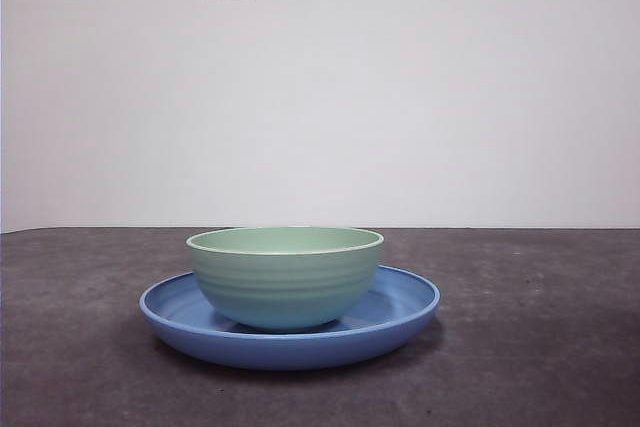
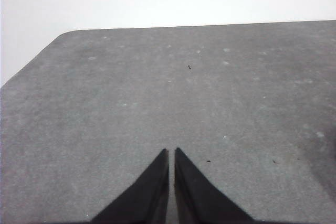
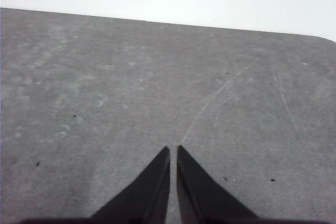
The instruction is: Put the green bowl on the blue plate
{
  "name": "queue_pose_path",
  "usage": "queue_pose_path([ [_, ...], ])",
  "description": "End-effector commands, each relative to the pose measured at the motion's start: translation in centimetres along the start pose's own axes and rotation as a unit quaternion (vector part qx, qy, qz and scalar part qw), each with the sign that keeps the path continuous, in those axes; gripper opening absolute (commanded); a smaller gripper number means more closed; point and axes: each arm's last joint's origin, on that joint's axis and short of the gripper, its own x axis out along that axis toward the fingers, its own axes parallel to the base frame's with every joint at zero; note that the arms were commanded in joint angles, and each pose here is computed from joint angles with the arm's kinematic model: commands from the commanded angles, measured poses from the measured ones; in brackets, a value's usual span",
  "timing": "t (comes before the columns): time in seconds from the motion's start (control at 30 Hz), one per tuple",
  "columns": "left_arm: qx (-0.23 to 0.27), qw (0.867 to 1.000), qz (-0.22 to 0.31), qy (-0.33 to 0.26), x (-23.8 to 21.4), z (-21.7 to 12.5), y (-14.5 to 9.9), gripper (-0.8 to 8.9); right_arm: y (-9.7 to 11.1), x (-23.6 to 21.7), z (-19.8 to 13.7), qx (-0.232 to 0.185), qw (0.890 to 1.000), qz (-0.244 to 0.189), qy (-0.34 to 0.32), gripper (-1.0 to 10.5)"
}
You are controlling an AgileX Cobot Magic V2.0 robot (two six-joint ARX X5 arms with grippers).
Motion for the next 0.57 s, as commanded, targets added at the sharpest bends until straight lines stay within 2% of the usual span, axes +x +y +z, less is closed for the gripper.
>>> queue_pose_path([
  [0.03,0.008,1.0,0.001,0.012,0.19,-0.7,-0.02,0.19,0.0,0.04,-0.28,0.027,1.0,0.001,0.008,0.2],
  [0.17,0.008,1.0,0.001,0.012,0.19,-0.7,-0.02,0.19,0.0,0.04,-0.28,0.04,0.999,0.001,0.008,0.2],
  [0.57,0.008,1.0,0.001,0.012,0.19,-0.7,-0.02,0.19,-0.01,0.04,-0.02,0.04,0.999,0.0,-0.005,0.2],
])
